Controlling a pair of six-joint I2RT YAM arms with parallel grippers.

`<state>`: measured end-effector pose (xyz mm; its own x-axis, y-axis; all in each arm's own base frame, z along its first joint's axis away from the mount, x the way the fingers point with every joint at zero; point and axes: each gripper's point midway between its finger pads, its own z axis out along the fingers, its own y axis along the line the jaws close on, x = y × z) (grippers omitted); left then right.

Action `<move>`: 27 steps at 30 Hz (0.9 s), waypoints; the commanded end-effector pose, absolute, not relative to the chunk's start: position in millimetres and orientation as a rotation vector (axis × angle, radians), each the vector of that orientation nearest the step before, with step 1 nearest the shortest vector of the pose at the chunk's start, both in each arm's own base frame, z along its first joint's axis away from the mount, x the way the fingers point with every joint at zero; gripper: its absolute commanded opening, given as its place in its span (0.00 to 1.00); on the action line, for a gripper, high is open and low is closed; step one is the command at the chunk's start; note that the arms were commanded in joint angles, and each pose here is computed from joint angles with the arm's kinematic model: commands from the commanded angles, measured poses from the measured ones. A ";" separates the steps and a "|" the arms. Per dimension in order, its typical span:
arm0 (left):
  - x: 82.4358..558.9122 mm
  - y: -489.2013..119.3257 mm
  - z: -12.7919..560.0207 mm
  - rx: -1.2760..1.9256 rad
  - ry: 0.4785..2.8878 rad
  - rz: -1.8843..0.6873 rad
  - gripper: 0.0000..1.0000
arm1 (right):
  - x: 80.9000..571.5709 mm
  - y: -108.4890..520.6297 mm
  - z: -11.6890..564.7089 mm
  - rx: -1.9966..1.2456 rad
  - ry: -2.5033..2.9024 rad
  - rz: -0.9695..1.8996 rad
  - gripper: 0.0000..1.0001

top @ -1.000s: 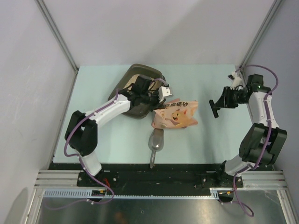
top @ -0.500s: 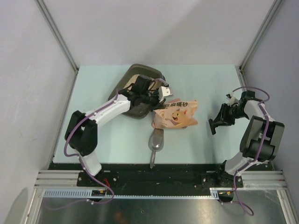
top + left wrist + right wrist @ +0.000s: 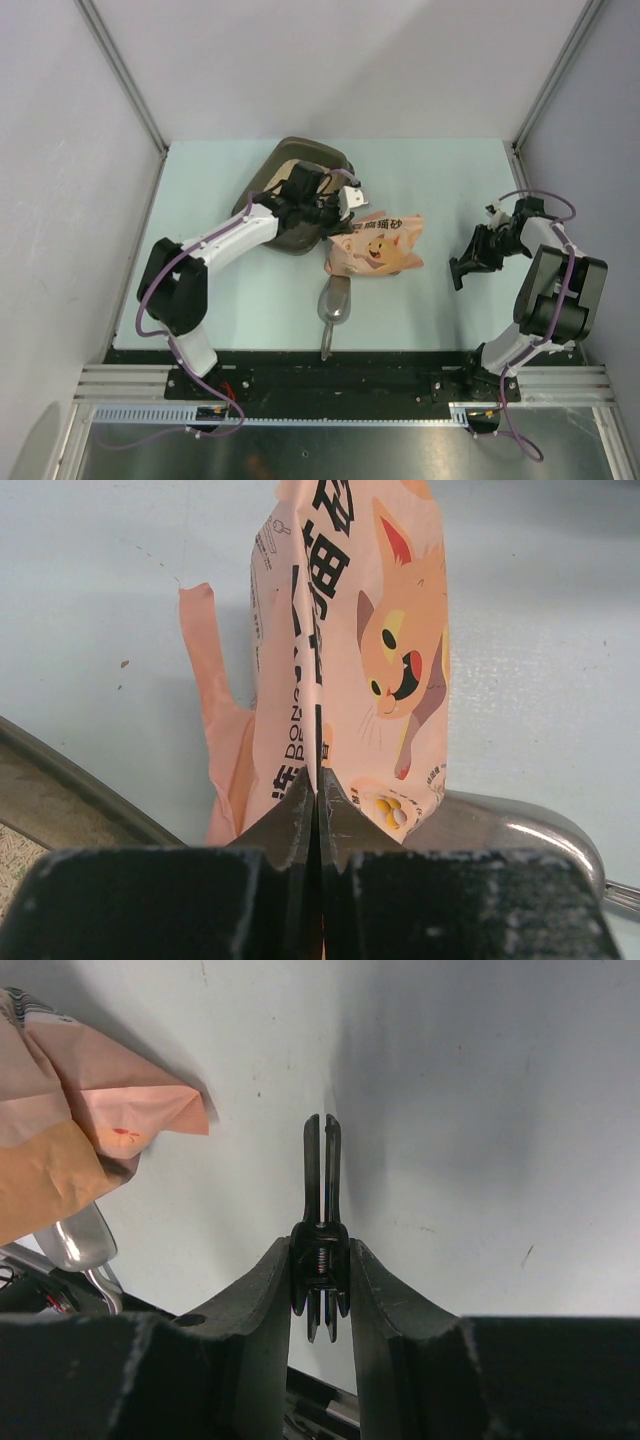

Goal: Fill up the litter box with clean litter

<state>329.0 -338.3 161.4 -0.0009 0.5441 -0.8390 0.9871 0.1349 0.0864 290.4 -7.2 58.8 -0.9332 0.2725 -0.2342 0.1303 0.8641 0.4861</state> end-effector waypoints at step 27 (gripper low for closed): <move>295.0 -385.7 304.0 1.499 1.245 -0.925 0.86 | 259.9 153.3 239.0 -1.203 1.878 0.634 0.00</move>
<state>323.4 -366.6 260.8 0.1050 0.3755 -0.9208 0.9857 0.0834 0.1464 273.6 117.3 214.8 -0.5057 -0.3433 -0.7914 -0.7589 0.6133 0.2189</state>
